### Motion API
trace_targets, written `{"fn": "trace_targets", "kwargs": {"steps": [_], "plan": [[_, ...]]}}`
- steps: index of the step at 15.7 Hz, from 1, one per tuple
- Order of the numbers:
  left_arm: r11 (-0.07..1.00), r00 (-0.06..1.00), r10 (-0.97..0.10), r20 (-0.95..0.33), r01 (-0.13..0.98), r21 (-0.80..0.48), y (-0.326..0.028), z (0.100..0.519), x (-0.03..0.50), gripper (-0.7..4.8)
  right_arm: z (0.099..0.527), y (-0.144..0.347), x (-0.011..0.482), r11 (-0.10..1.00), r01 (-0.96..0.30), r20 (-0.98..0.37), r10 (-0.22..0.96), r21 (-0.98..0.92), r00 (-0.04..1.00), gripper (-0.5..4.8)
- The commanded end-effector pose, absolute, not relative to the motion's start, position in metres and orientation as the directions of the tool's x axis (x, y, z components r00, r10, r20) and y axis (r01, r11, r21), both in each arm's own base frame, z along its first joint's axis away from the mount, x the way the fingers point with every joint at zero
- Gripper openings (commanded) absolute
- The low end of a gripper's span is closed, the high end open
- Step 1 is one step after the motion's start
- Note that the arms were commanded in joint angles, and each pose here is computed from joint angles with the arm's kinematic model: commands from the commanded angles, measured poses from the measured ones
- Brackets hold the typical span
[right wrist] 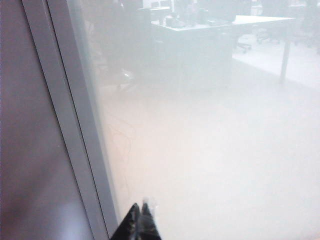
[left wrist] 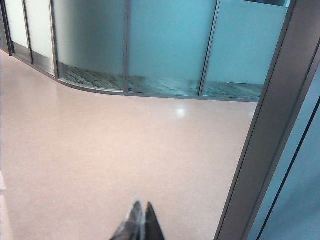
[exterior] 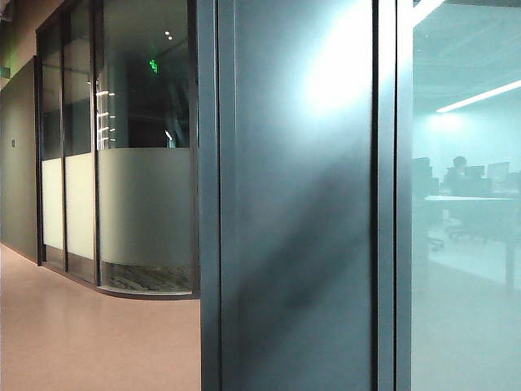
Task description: Raise the arm to find the leftmost switch on the wall and turn on the lights.
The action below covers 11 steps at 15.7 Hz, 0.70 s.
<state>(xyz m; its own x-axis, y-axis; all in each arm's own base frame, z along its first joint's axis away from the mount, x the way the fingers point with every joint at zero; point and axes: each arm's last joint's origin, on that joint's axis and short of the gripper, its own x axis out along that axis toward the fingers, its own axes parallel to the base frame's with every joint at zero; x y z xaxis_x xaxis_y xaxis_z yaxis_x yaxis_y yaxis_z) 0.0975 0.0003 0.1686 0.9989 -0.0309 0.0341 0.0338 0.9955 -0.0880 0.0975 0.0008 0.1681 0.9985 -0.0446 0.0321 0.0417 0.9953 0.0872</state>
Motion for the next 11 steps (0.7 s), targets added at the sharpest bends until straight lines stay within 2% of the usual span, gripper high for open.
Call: {"fn": "trace_targets", "kwargs": {"steps": [1, 9, 11], "plan": [[0.996, 0.999, -0.029, 0.044, 0.032, -0.084, 0.0005, 0.17, 0.0973, -0.05, 0.1697, 0.0009, 0.0972, 0.995, 0.04, 0.046, -0.044, 0.089, 0.998, -0.01], [0.996, 0.998, -0.028, 0.047, 0.032, -0.085, 0.0006, 0.1704, 0.0973, -0.05, 0.1698, 0.0009, 0.0972, 0.995, 0.04, 0.047, -0.044, 0.088, 0.998, -0.01], [0.996, 0.996, -0.029, 0.079, 0.036, -0.086, 0.0005, 0.1737, 0.097, -0.05, 0.1733, 0.0009, 0.097, 0.995, 0.035, 0.083, -0.043, 0.091, 0.996, -0.01]]}}
